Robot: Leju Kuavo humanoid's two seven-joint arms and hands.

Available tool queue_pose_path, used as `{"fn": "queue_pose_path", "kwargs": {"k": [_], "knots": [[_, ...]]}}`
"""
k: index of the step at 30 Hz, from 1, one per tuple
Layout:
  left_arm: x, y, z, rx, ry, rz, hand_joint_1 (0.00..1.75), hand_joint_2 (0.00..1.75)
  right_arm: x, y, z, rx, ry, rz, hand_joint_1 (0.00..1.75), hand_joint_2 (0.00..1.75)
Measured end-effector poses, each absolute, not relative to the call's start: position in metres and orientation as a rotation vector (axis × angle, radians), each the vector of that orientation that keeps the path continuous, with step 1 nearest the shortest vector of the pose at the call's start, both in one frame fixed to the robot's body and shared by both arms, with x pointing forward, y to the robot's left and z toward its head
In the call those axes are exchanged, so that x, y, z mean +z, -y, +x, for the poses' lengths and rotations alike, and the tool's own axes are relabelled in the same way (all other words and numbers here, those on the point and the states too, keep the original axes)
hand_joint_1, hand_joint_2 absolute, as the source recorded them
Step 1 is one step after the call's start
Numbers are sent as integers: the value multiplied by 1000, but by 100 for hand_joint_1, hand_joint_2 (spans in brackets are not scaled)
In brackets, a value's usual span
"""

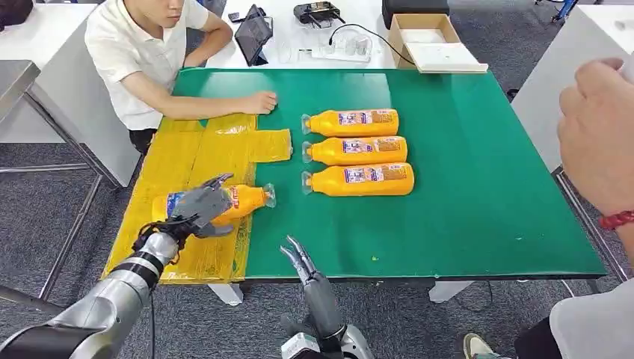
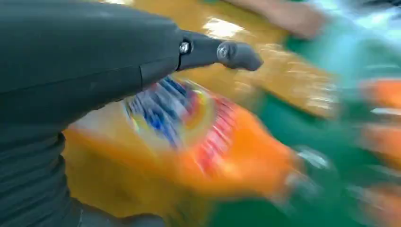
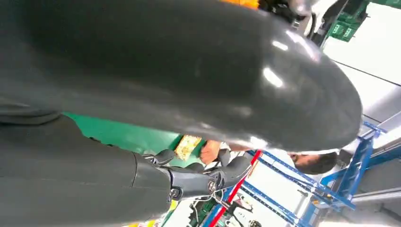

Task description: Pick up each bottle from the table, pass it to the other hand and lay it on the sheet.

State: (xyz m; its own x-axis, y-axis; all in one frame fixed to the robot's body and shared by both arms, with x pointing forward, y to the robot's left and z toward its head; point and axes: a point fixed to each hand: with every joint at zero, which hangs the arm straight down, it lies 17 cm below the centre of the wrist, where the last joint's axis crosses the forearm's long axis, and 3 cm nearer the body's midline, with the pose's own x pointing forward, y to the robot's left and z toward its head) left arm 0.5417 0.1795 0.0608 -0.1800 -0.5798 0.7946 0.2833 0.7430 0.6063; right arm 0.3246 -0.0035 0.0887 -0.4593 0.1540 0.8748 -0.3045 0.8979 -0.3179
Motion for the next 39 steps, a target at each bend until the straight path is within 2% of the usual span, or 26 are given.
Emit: {"fn": "queue_pose_path", "kwargs": {"k": [2, 7, 15, 19, 22, 23, 27, 30, 39], "knots": [[73, -173, 530, -682, 1689, 199, 0, 175, 87, 2, 322, 541, 1976, 123, 0, 0], [99, -172, 517, -495, 1772, 43, 0, 175, 84, 1, 318, 560, 1972, 134, 0, 0], [150, -201, 515, -319, 1940, 110, 0, 175, 81, 2, 316, 567, 1969, 126, 0, 0], [191, -217, 503, -82, 2062, 65, 0, 175, 82, 7, 317, 556, 1978, 96, 0, 0], [210, -219, 494, -13, 2112, 38, 0, 175, 82, 9, 317, 550, 1980, 88, 0, 0], [213, -220, 492, 5, 2118, 30, 0, 175, 83, 10, 317, 548, 1981, 84, 0, 175], [230, -227, 473, 244, 2116, -173, 0, 175, 92, 31, 327, 509, 2024, -44, 0, 175], [230, -228, 452, 401, 2078, -280, 0, 175, 80, 59, 341, 661, 2017, -231, 0, 175], [221, -193, 393, 386, 2070, -312, 0, 175, 46, 186, 397, 913, 1801, -752, 0, 175]]}}
